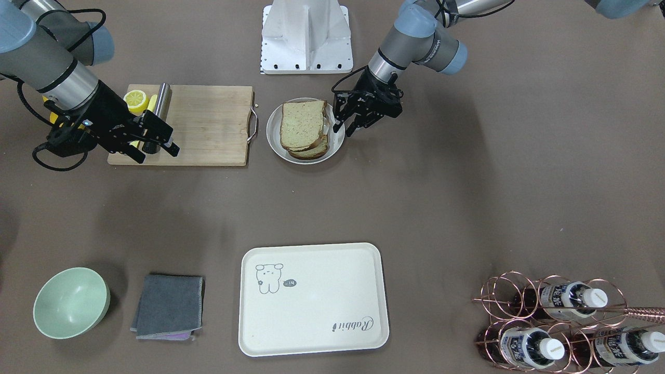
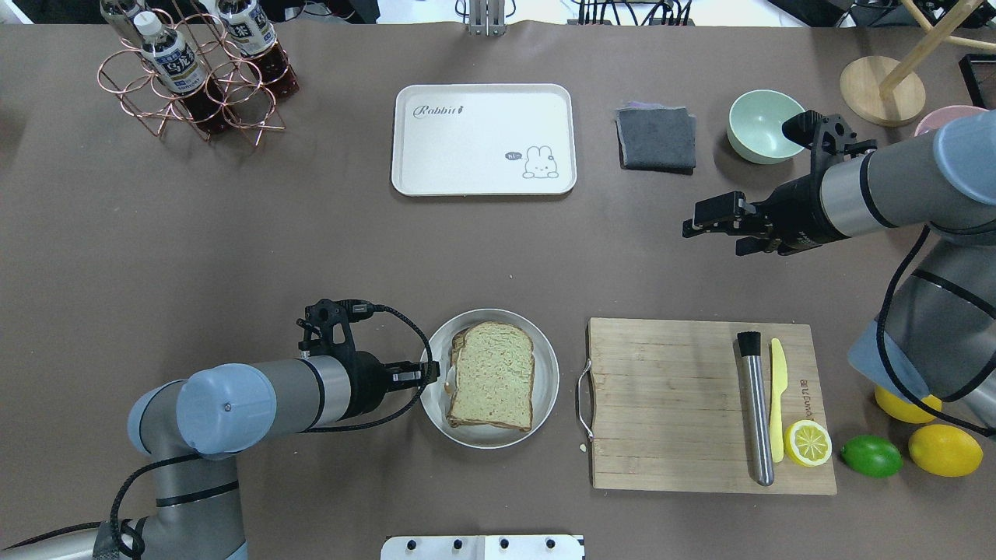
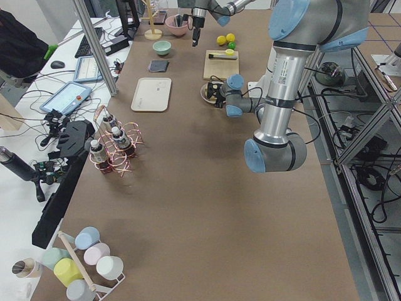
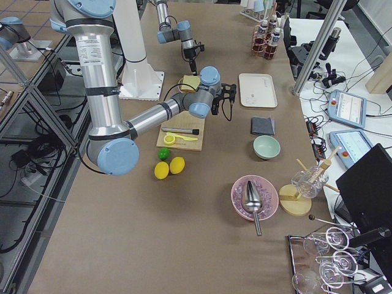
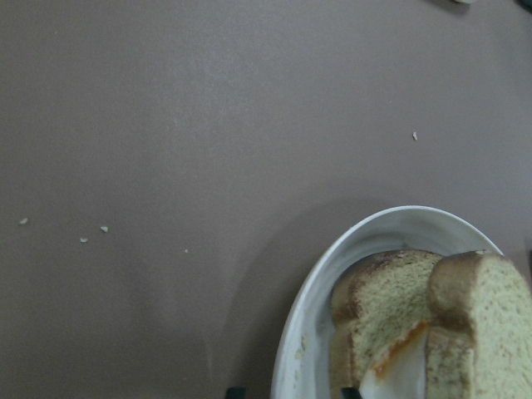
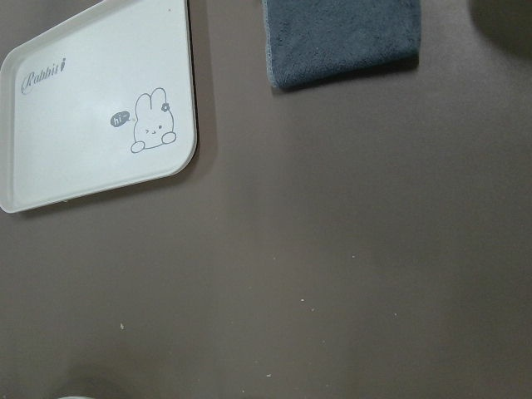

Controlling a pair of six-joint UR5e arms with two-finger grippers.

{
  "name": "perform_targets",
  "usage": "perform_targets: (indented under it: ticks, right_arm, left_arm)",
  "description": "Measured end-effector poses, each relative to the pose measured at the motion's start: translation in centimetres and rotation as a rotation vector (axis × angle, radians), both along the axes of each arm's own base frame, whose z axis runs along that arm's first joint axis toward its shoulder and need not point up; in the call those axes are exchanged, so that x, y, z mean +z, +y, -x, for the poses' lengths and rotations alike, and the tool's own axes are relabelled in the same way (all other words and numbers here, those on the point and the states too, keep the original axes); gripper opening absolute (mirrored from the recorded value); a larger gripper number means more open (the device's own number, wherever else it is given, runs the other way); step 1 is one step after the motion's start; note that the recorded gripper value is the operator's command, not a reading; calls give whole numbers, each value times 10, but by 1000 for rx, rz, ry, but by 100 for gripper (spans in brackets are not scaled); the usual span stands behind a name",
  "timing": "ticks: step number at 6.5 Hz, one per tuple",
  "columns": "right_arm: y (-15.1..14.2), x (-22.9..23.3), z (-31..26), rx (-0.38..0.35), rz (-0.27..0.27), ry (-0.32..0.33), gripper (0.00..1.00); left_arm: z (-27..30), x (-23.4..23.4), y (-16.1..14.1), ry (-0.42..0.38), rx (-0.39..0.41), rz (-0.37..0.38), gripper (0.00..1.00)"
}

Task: Make sandwich and place on tray
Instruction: 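Grasp the white plate rim with the left gripper, then slide the plate with the left gripper onto the white tray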

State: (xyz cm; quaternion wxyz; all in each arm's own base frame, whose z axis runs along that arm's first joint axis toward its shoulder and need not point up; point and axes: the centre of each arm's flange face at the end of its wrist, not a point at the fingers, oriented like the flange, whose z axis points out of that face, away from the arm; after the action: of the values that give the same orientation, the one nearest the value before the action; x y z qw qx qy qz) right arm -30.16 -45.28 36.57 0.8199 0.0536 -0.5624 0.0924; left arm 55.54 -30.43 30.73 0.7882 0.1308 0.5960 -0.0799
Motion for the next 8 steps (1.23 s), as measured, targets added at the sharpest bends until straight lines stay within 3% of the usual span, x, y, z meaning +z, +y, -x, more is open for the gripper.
perform_targets:
  ticks: [5,8]
  right_arm:
    - [0,1,-2,2,1,1,100]
    - [0,2,-2,2,2,2,100]
  left_arm:
    - [9,-12,-7,10,-18,-1,0]
    - [38,-63,-67,-24,-57,37,0]
